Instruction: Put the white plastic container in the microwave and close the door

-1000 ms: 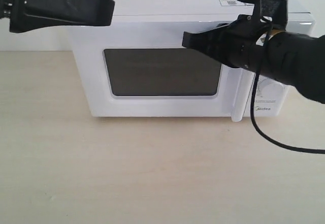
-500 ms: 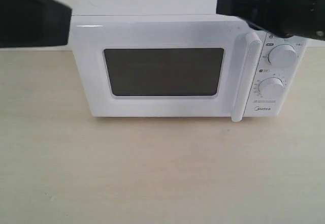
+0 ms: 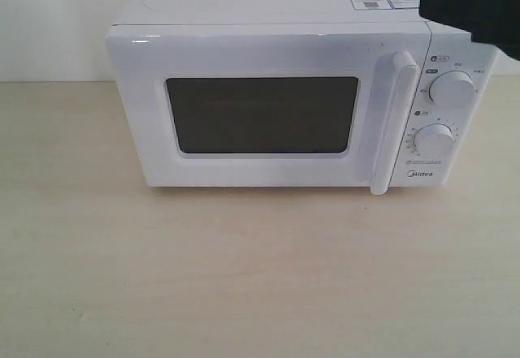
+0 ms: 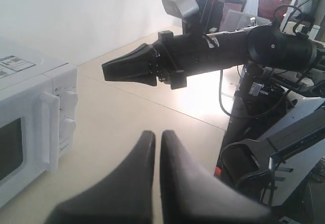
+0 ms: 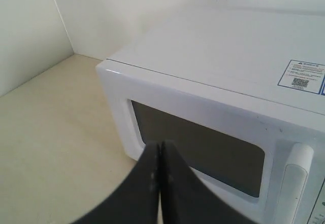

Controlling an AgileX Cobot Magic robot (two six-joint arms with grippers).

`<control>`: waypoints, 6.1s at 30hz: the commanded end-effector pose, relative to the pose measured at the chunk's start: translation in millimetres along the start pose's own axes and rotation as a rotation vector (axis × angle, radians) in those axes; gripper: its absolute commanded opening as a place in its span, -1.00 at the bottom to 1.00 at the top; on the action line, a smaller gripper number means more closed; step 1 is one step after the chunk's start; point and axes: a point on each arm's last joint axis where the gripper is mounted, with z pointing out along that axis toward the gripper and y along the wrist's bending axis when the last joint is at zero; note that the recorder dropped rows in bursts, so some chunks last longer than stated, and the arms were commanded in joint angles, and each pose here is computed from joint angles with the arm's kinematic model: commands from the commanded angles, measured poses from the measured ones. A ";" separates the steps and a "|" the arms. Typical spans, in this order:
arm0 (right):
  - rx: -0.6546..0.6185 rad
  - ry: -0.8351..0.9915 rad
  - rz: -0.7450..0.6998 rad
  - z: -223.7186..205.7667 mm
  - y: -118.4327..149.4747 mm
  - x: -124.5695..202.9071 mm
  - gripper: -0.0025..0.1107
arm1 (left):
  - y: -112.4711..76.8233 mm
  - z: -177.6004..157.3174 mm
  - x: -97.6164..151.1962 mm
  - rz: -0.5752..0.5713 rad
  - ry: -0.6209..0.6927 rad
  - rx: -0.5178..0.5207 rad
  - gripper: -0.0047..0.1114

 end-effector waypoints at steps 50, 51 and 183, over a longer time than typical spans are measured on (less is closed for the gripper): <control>0.006 -0.006 0.002 -1.5 -0.8 -1.9 -0.96 | 65.6 -63.8 202.7 0.219 -0.306 -1.129 -0.84; 0.006 -0.003 0.002 -1.5 -0.8 -1.6 -0.96 | 65.7 -64.1 202.5 0.220 -0.308 -1.134 -0.84; 0.554 -0.320 0.074 -76.6 -51.6 182.1 -0.96 | 68.7 -57.3 234.0 -0.075 -0.052 -1.089 -0.84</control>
